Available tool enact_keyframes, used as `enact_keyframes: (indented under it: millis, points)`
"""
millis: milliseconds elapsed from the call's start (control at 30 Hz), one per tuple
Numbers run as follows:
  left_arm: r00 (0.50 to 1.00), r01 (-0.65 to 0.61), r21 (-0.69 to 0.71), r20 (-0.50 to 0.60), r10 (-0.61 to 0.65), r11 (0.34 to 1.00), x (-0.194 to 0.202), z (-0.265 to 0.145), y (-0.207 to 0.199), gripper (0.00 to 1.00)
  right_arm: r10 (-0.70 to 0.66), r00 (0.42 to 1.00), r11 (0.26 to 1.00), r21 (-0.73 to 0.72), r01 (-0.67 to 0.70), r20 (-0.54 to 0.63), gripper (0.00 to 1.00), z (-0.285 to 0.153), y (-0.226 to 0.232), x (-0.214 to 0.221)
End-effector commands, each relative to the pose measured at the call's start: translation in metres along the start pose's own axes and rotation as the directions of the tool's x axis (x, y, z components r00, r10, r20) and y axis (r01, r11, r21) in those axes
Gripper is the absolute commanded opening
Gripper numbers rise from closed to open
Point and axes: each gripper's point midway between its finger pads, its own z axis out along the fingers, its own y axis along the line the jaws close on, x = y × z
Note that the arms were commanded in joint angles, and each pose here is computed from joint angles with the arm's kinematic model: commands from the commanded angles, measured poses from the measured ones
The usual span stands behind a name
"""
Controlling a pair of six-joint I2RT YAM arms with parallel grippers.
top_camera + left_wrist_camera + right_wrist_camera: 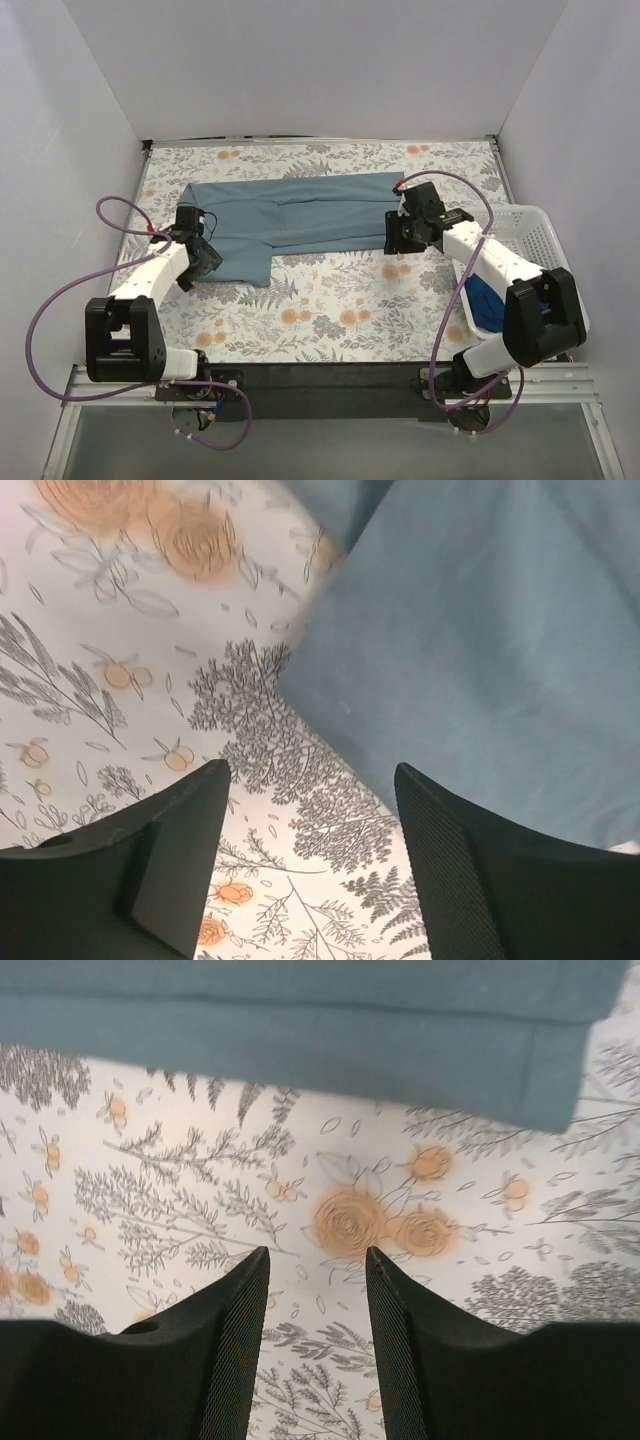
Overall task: Fold and stack the t-shirts
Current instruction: Fold the tshirt
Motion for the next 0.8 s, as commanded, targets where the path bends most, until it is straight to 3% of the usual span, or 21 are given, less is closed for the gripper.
enact_keyframes:
  millis: [0, 167, 533, 633, 733, 767]
  points:
    - [0.999, 0.032, 0.047, -0.005, -0.031, 0.998, 0.009, 0.000, -0.009, 0.64, -0.038, 0.999, 0.996, -0.081, 0.038, 0.006, 0.50, 0.000, 0.023, 0.013]
    - [0.991, 0.131, 0.145, -0.024, -0.129, 0.981, 0.010, -0.001, -0.036, 0.63, -0.061, 0.997, 0.991, -0.123, 0.055, -0.044, 0.50, 0.005, 0.033, 0.042]
    - [0.961, 0.262, 0.059, -0.104, -0.255, 0.963, 0.039, 0.022, -0.030, 0.63, -0.074, 0.996, 0.983, -0.171, 0.064, -0.053, 0.51, 0.000, 0.038, 0.057]
    - [0.955, 0.288, 0.051, -0.091, -0.283, 0.956, 0.041, 0.024, -0.026, 0.59, -0.072, 0.995, 0.984, -0.168, 0.060, -0.062, 0.52, 0.001, 0.037, 0.062]
    - [0.953, 0.297, 0.056, -0.078, -0.293, 0.953, 0.038, 0.026, -0.028, 0.47, -0.073, 0.995, 0.984, -0.165, 0.062, -0.063, 0.53, 0.001, 0.036, 0.063]
    - [0.954, 0.294, 0.058, -0.075, -0.289, 0.954, 0.037, 0.026, -0.029, 0.37, -0.074, 0.995, 0.985, -0.158, 0.064, -0.061, 0.53, 0.001, 0.035, 0.063]
